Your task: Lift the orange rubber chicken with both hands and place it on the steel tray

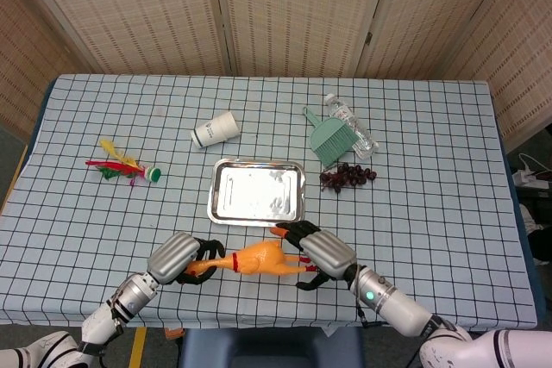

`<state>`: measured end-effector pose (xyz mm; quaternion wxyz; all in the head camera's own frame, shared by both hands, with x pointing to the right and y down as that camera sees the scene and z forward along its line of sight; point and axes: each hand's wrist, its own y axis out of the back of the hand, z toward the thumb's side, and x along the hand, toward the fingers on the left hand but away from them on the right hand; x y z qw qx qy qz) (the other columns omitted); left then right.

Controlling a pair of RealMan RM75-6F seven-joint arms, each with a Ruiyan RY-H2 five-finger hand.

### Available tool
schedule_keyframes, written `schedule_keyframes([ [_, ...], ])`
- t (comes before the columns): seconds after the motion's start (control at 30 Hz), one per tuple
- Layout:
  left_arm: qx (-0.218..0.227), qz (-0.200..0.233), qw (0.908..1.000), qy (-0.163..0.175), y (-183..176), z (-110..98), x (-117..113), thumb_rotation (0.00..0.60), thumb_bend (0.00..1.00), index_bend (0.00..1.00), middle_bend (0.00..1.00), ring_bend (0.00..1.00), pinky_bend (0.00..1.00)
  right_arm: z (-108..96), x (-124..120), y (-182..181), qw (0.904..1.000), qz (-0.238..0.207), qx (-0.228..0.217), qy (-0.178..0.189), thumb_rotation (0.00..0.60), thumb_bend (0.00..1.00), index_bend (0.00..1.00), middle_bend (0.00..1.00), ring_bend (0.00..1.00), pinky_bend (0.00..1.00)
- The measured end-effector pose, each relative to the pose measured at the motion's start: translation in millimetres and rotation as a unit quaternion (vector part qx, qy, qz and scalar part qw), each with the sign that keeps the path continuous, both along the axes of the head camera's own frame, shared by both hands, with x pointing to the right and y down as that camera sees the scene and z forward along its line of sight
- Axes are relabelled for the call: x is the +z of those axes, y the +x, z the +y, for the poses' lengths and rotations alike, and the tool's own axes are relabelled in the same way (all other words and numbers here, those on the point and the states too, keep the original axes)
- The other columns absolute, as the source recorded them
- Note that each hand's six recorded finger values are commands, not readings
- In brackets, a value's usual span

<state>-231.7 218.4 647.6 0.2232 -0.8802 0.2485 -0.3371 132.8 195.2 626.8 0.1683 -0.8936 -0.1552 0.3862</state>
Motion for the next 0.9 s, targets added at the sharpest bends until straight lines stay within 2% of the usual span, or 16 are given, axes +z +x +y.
schedule_keyframes([
  [0.17,0.001,0.012,0.9998,-0.013,7.6,1.2,-4.6,0.6,0.74,0.82,0.72,0.63,0.93,-0.5,9.9,-22.6,0.9999,-0.01,0.008,-0.003,0.6,0.15,0.0,0.0,0.0,0.0],
  [0.2,0.002,0.013,0.9998,-0.014,8.9,1.3,-5.7,0.6,0.74,0.82,0.72,0.63,0.93,-0.7,11.6,-25.7,0.9999,-0.01,0.009,-0.001,0.6,0.15,0.0,0.0,0.0,0.02],
  [0.27,0.006,0.015,0.9998,-0.013,11.6,1.5,-8.3,0.6,0.74,0.82,0.72,0.63,0.93,-2.1,14.4,-31.4,0.9998,-0.01,0.013,0.009,0.6,0.15,0.03,0.07,0.05,0.15],
  [0.3,0.007,0.015,0.9998,-0.013,12.6,1.6,-9.3,0.6,0.74,0.82,0.72,0.63,0.93,-2.8,15.2,-33.5,0.9997,-0.011,0.016,0.014,0.6,0.15,0.11,0.13,0.12,0.28],
  [0.43,0.011,0.012,0.9998,-0.011,14.3,1.3,-11.9,0.6,0.74,0.82,0.72,0.63,0.93,-4.4,15.4,-41.7,0.9987,-0.02,0.037,0.028,0.6,0.16,0.57,0.48,0.57,0.77],
  [0.53,0.009,0.011,0.9998,-0.011,14.0,0.1,-12.0,0.6,0.74,0.82,0.72,0.63,0.93,-2.8,13.4,-44.5,0.9985,-0.027,0.037,0.031,0.6,0.2,0.77,0.63,0.74,0.95],
  [0.67,0.005,0.012,0.9999,-0.011,12.3,-2.2,-11.7,0.6,0.74,0.82,0.72,0.63,0.93,-1.4,10.2,-45.7,0.9983,-0.034,0.036,0.029,0.6,0.34,0.98,0.78,0.9,1.0],
  [0.77,0.002,0.009,0.9999,-0.01,10.4,-4.0,-11.1,0.6,0.74,0.82,0.72,0.63,0.93,-1.8,6.0,-45.7,0.998,-0.038,0.026,0.043,0.6,0.41,1.0,0.8,0.95,1.0],
  [0.9,0.0,0.007,0.9999,-0.01,9.0,-5.4,-10.3,0.6,0.74,0.82,0.72,0.63,0.93,-1.2,1.7,-42.5,0.9977,-0.037,0.013,0.055,0.6,0.43,1.0,0.8,0.96,1.0],
])
